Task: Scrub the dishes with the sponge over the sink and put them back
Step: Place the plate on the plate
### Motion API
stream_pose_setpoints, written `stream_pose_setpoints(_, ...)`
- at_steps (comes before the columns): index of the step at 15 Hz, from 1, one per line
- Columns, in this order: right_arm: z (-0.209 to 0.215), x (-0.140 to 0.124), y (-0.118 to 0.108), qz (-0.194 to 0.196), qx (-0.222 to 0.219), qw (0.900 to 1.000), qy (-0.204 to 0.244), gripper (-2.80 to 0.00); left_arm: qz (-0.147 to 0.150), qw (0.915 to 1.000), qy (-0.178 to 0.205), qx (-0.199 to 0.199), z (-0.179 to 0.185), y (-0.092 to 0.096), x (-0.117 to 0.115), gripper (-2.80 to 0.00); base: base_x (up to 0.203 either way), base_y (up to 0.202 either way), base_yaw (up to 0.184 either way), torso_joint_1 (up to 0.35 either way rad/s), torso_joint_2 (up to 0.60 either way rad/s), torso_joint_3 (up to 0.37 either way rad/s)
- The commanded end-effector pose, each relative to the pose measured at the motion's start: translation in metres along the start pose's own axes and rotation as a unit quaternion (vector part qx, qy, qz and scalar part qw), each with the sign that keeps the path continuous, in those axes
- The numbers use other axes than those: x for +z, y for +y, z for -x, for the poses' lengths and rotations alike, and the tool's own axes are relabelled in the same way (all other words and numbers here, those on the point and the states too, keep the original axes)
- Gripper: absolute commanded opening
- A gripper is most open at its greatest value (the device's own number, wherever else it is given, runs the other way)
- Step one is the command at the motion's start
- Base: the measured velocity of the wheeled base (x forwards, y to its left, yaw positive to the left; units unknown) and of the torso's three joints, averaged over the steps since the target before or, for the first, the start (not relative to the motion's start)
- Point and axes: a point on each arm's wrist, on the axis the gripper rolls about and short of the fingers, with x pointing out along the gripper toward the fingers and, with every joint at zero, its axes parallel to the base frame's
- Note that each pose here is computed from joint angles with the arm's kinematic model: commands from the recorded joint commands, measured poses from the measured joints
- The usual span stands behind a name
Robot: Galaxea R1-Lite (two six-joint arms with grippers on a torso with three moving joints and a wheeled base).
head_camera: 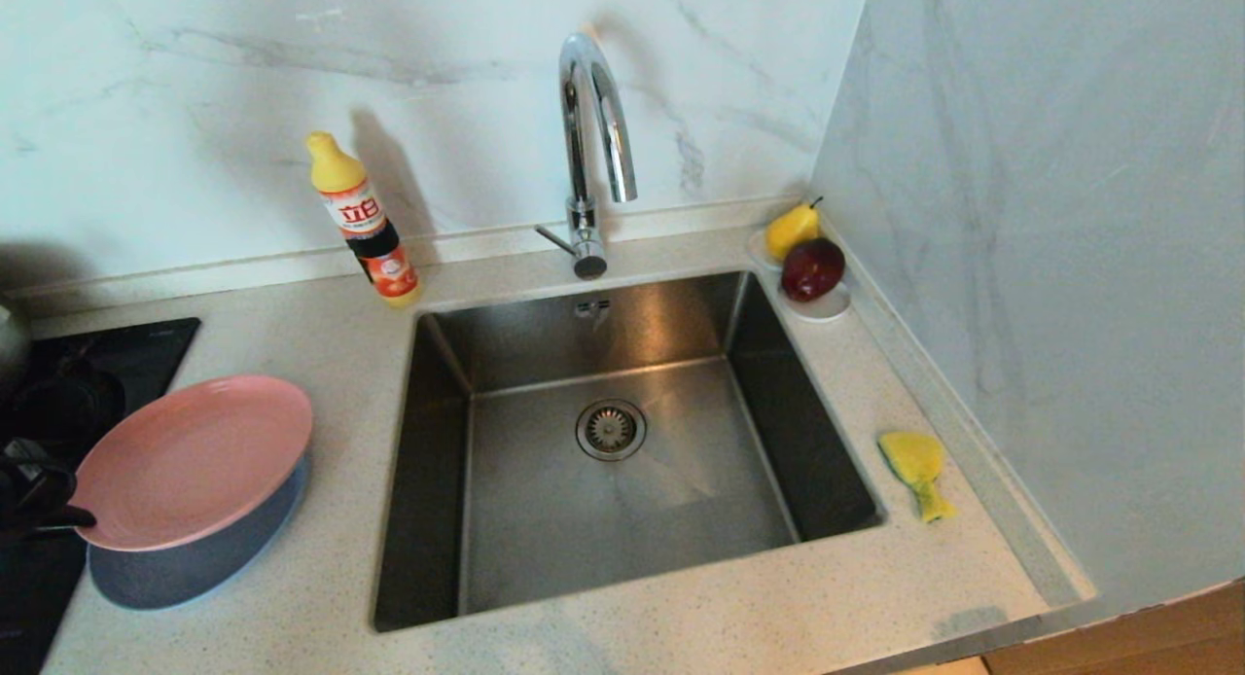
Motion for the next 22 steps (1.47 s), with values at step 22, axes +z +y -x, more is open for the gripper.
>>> stream_pose_setpoints(22, 0.000, 0.000, 0.000, 0.001, 0.001, 1.000, 0.001, -2.80, 0.018, 0.9991, 0.034, 0.020, -0.027, 0.038, -0.029, -2.80, 0.000, 0.000, 0.000, 0.000, 0.00, 0.000)
